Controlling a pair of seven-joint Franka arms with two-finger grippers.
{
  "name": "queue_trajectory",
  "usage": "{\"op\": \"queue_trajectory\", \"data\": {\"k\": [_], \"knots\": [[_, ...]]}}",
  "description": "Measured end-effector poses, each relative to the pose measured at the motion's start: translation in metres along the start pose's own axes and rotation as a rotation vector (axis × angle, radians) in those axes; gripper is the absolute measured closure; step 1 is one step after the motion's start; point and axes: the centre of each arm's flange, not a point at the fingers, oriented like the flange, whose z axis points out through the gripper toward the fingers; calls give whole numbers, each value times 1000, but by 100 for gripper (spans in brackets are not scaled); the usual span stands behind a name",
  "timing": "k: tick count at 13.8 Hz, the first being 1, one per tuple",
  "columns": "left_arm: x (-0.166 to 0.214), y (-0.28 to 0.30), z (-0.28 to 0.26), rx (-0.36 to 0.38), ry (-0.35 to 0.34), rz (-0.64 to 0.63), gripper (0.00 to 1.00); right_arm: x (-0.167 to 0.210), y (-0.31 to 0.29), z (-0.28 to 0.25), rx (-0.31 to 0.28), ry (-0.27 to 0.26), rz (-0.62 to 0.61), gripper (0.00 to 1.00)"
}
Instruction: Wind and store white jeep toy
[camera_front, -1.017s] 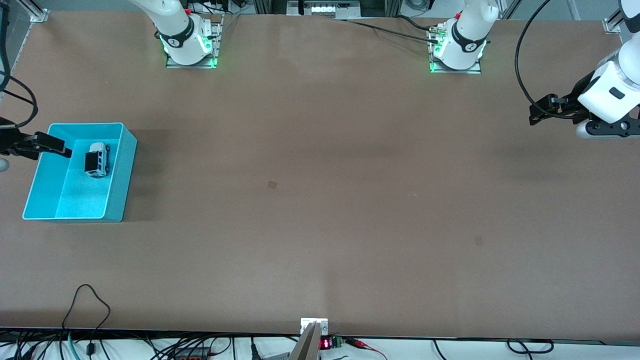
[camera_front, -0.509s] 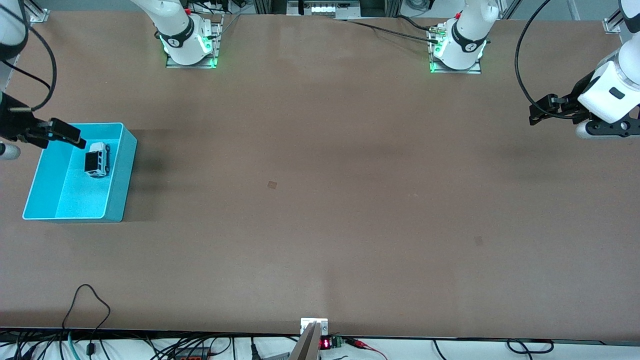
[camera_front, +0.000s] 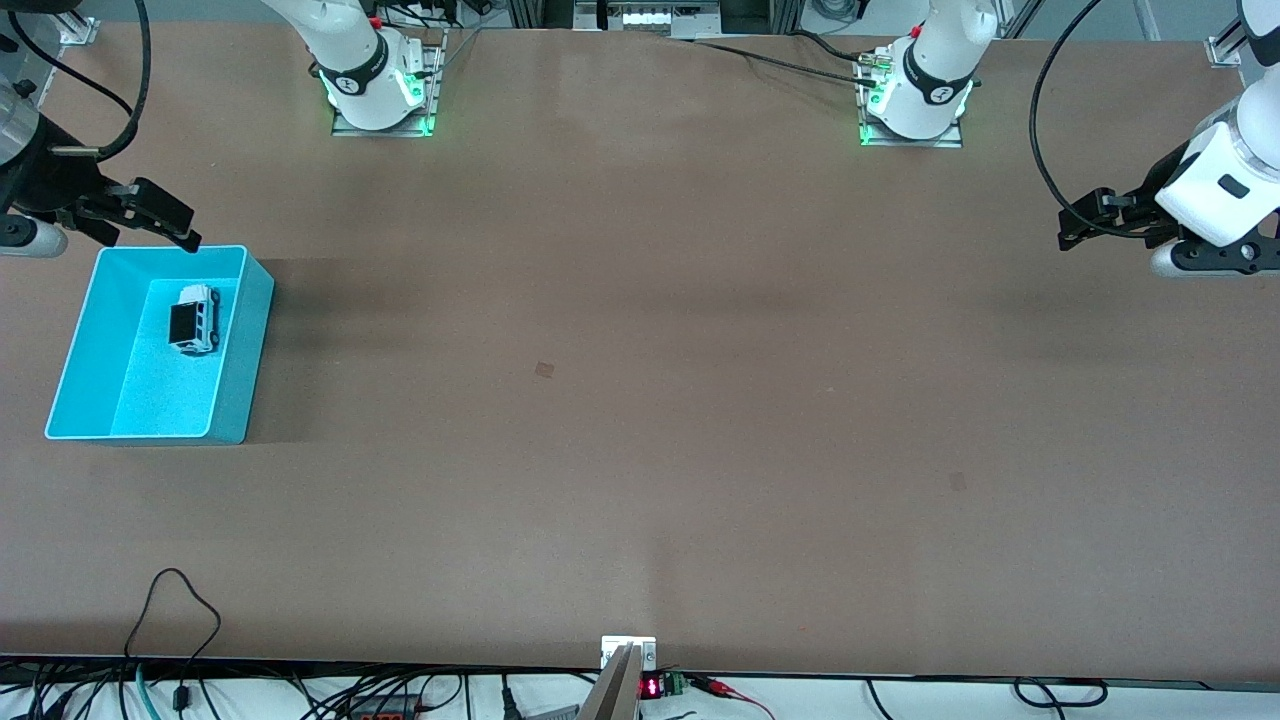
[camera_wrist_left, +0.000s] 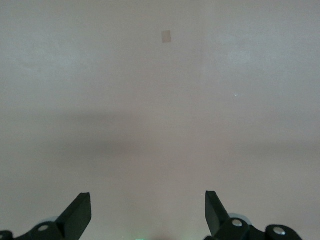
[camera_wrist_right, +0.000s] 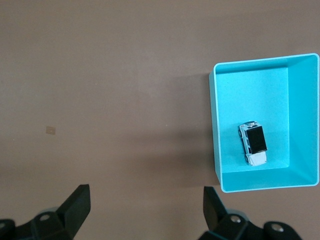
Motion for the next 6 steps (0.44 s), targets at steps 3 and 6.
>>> {"op": "queue_trajectory", "data": {"k": [3, 6], "knots": [[0, 0, 0, 0, 0, 0, 0, -1, -5, 1, -1, -1, -7, 0], [0, 0, 0, 0, 0, 0, 0, 0, -4, -1, 0, 2, -7, 0]]}}
